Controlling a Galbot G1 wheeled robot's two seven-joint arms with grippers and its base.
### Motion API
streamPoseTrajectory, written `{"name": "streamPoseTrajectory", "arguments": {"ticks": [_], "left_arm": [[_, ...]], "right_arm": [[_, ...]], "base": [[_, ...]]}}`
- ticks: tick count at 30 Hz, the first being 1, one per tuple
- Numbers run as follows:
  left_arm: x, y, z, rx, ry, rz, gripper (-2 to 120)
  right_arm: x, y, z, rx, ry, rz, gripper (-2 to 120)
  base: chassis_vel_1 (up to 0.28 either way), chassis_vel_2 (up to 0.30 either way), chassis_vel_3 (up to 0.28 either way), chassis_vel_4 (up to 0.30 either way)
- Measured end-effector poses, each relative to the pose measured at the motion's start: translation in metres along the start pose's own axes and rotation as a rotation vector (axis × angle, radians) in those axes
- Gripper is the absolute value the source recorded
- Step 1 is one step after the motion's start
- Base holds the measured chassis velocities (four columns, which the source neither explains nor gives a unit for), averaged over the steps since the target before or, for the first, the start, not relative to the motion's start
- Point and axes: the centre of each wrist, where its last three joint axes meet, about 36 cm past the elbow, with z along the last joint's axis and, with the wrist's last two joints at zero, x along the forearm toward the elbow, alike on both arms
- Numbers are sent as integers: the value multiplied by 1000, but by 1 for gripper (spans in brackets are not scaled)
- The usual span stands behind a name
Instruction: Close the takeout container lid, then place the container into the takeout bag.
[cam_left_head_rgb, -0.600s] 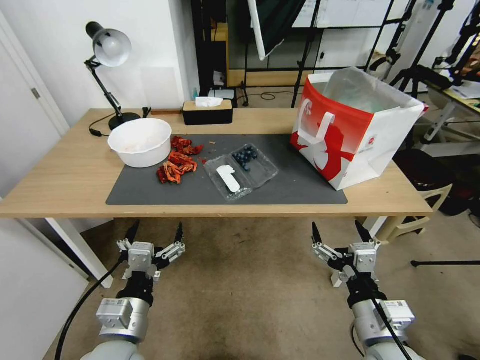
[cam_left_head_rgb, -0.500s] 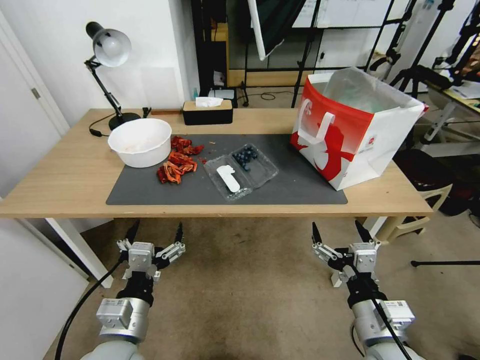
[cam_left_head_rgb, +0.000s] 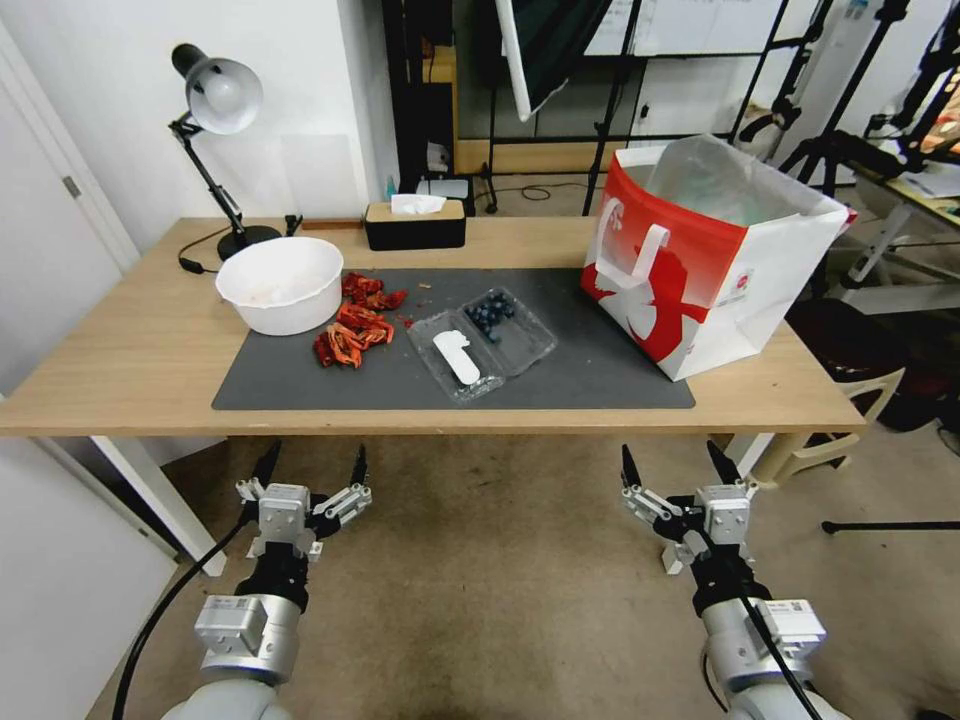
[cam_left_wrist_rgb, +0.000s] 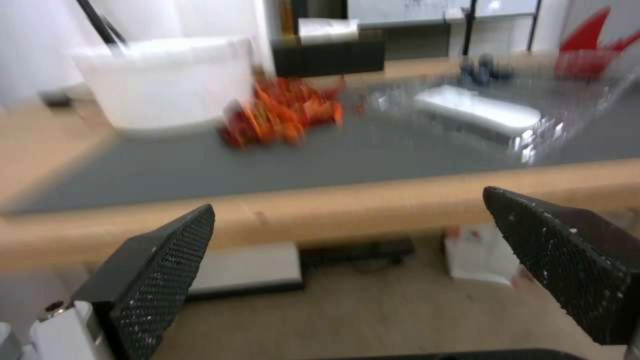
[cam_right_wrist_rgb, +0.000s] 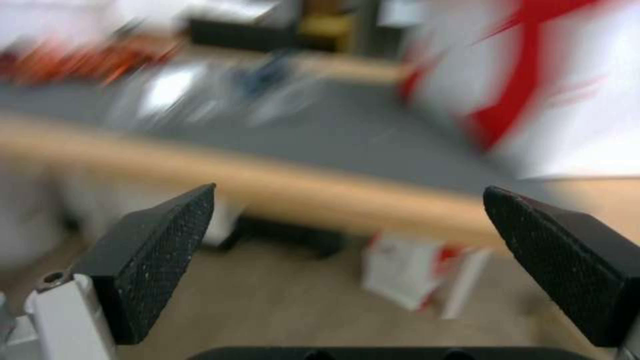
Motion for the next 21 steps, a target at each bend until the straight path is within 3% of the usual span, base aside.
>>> {"name": "streamPoseTrajectory", "arguments": {"ticks": [1, 3, 4, 21], "left_arm": [[0, 0, 0, 0, 0, 0, 100], [-7, 2, 3, 21, -7, 4, 100], [-7, 3, 4, 24, -8, 5, 100], [-8, 7, 3, 28, -36, 1, 100]], "right_arm": [[0, 0, 0, 0, 0, 0, 100], [-20, 4, 23, 50, 68, -164, 100], [-25, 4, 27, 60, 74, -191, 100], [-30, -3, 24, 75, 61, -192, 100]], "base": [[0, 0, 0, 0], [0, 0, 0, 0], [0, 0, 0, 0], [0, 0, 0, 0]]}}
